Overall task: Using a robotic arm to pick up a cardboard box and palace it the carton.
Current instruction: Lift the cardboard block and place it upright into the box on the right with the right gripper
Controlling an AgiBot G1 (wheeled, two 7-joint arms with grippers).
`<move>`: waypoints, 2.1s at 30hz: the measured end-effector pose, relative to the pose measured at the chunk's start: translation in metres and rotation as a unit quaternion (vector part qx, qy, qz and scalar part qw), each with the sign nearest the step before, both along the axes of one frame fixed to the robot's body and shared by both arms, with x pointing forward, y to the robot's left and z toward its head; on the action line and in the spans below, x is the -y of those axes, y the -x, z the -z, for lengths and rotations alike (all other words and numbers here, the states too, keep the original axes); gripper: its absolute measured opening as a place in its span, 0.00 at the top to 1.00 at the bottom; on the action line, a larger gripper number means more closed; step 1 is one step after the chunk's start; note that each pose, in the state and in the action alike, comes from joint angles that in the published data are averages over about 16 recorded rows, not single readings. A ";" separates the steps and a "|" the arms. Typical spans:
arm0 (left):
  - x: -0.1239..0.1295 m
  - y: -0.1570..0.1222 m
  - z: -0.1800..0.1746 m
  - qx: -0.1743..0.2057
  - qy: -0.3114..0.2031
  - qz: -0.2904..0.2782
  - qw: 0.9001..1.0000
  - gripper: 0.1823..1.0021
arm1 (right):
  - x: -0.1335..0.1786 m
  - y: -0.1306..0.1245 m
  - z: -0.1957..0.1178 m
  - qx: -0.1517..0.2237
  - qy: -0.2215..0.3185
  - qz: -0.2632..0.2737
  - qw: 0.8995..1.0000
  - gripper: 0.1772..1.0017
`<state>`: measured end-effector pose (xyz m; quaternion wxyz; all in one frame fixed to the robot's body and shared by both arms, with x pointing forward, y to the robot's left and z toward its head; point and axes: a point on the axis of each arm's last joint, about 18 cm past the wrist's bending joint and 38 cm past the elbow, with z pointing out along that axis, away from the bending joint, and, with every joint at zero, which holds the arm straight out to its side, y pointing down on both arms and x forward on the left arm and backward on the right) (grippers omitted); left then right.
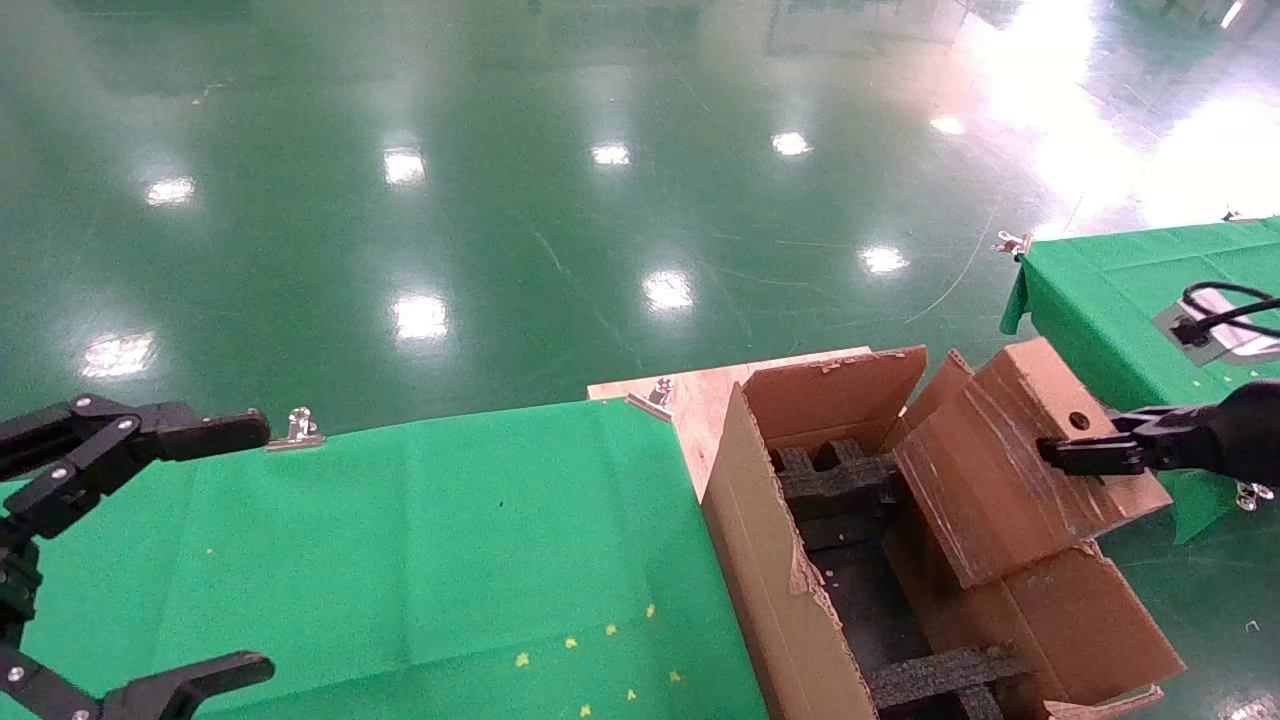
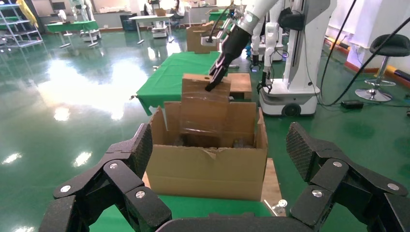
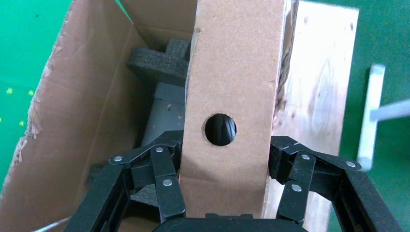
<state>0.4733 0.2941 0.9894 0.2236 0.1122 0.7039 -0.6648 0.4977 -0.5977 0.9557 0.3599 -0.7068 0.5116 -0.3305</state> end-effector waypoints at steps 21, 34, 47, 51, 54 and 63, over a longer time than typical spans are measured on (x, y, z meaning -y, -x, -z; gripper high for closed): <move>0.000 0.000 0.000 0.000 0.000 0.000 1.000 0.00 | -0.020 0.008 0.043 -0.011 -0.004 0.110 0.994 0.85; 0.000 0.000 0.000 0.000 0.000 0.000 1.000 0.00 | -0.034 -0.006 0.070 -0.026 0.013 0.122 0.992 0.85; 0.000 0.000 0.000 0.000 0.000 0.000 1.000 0.00 | -0.042 -0.037 0.100 -0.038 0.024 0.122 0.992 0.86; 0.000 0.000 0.000 0.000 0.000 0.000 1.000 0.00 | -0.044 -0.047 0.109 -0.043 0.028 0.121 0.991 0.86; 0.000 0.000 0.000 0.000 0.000 0.000 1.000 0.00 | -0.046 -0.055 0.116 -0.046 0.031 0.119 0.991 0.86; 0.000 0.000 0.000 0.000 0.000 0.000 1.000 0.00 | -0.049 -0.075 0.135 -0.054 0.039 0.120 0.991 0.86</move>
